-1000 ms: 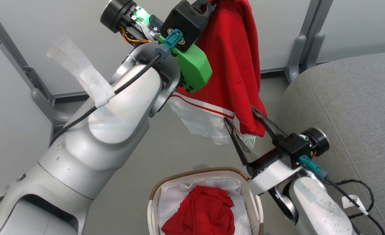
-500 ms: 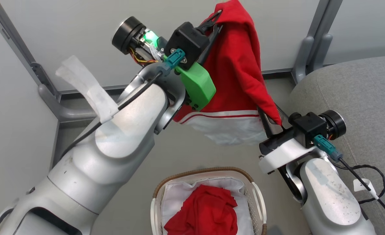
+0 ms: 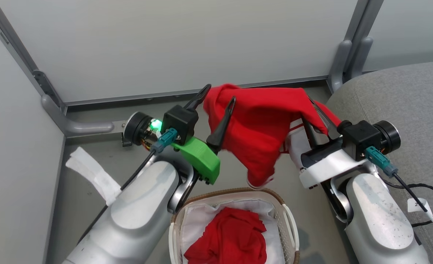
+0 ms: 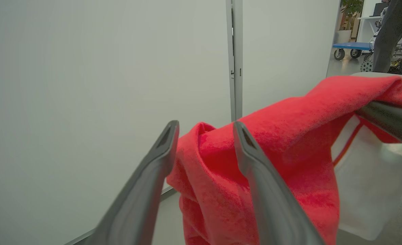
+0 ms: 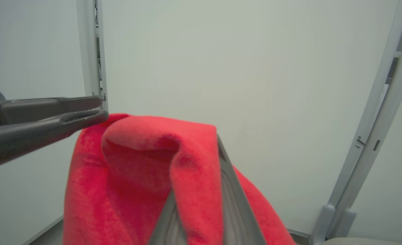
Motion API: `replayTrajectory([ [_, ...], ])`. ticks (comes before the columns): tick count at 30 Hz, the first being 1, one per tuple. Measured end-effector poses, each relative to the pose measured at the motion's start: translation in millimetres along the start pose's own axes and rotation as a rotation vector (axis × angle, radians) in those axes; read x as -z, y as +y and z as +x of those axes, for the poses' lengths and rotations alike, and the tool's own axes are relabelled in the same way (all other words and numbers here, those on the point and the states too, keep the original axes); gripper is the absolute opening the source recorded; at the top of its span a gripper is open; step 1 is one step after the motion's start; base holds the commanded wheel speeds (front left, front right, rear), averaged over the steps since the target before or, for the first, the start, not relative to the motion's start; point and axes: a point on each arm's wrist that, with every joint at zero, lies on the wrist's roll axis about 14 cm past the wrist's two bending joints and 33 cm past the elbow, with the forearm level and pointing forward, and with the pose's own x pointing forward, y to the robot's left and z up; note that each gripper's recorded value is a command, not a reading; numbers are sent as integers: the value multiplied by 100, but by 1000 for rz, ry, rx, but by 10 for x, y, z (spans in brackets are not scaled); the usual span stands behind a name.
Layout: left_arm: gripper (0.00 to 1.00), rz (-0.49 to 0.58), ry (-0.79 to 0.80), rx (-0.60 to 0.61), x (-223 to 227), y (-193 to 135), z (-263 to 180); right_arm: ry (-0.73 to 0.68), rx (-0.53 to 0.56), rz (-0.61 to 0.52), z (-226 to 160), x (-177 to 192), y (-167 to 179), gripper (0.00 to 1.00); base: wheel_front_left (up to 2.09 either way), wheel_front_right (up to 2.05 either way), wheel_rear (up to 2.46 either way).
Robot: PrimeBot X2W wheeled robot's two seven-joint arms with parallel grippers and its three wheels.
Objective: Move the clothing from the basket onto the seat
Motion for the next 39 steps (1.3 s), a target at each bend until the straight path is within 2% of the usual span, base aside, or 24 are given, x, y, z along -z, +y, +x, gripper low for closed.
replayTrajectory([
  [8,100,-117,107,-64,563,36,-336,5,36,-42,-26,1,-143,0,0,0,0],
  [13,100,-183,124,-93,703,4,-485,18,68,-53,-80,31,-245,0,0,0,0],
  [26,100,-175,116,-102,751,-38,-567,48,108,-60,-169,114,-374,0,0,0,0],
  [33,100,-180,102,-46,757,-190,-420,52,178,-91,-273,81,-637,0,0,0,0],
  [39,100,-197,92,62,782,-490,-187,74,287,-141,-509,50,-1018,0,0,0,0],
])
